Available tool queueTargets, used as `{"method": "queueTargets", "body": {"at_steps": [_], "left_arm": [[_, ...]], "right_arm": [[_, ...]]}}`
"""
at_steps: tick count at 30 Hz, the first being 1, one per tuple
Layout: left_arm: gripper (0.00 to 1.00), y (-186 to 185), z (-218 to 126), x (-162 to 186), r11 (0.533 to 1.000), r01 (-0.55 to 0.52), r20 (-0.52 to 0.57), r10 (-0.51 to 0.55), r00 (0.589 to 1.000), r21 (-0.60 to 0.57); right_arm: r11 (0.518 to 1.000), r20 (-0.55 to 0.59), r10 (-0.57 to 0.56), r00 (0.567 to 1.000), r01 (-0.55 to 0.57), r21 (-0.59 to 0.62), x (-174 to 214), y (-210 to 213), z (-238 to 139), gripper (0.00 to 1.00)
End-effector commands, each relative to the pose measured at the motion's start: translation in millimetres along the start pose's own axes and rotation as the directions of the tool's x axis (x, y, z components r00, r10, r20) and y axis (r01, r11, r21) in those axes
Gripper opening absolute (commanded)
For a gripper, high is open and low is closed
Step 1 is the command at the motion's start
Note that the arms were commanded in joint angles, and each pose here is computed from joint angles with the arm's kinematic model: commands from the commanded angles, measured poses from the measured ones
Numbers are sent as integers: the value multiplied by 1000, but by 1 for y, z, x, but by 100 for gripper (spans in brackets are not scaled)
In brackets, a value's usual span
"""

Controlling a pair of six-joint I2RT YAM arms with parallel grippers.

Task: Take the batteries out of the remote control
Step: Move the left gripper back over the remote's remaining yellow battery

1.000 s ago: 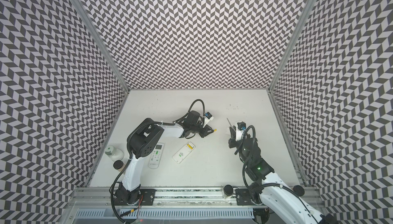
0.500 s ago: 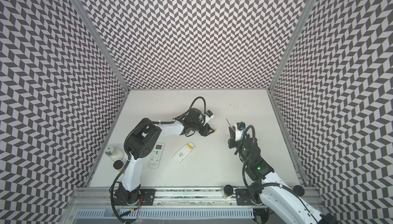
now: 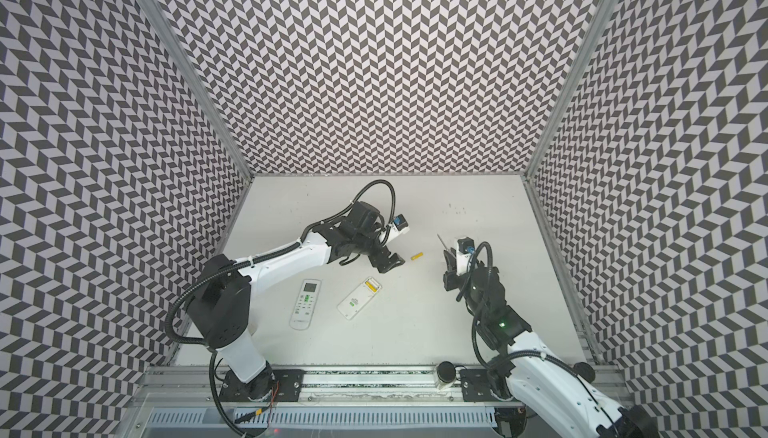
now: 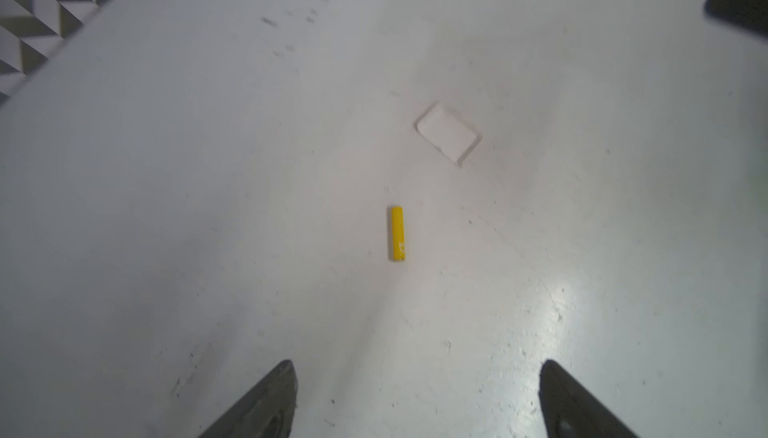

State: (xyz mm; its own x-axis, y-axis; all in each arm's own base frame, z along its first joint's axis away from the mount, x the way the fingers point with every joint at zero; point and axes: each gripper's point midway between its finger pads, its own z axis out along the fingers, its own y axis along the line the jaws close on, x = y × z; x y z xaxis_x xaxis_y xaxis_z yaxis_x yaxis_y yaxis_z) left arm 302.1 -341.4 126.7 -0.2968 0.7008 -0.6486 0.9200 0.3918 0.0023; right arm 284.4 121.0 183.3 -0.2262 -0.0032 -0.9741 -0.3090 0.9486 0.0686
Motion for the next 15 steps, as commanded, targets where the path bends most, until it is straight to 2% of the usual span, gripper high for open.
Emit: {"method": "queueTargets", "body": {"at_steps": [1,4,8,15], "left_arm": [[94,-18,-11,61,998,-69,-206,68,976,3],[100,-21,-19,76,995,-92,-227,85,970,-24],[100,-21,-18,92,994,-99,-262,85,961,-40],[100,-26,-8,113,999,-34,-290,21,957,-38]], "right_arm": [[1000,76,5,997,-2,-31,-21,5,0,0],[1000,59,1,998,1,-30,-19,5,3,0],[1000,55,-7,998,9,-22,-20,3,3,0],[1000,55,-7,998,8,-9,-19,0,2,0]]}}
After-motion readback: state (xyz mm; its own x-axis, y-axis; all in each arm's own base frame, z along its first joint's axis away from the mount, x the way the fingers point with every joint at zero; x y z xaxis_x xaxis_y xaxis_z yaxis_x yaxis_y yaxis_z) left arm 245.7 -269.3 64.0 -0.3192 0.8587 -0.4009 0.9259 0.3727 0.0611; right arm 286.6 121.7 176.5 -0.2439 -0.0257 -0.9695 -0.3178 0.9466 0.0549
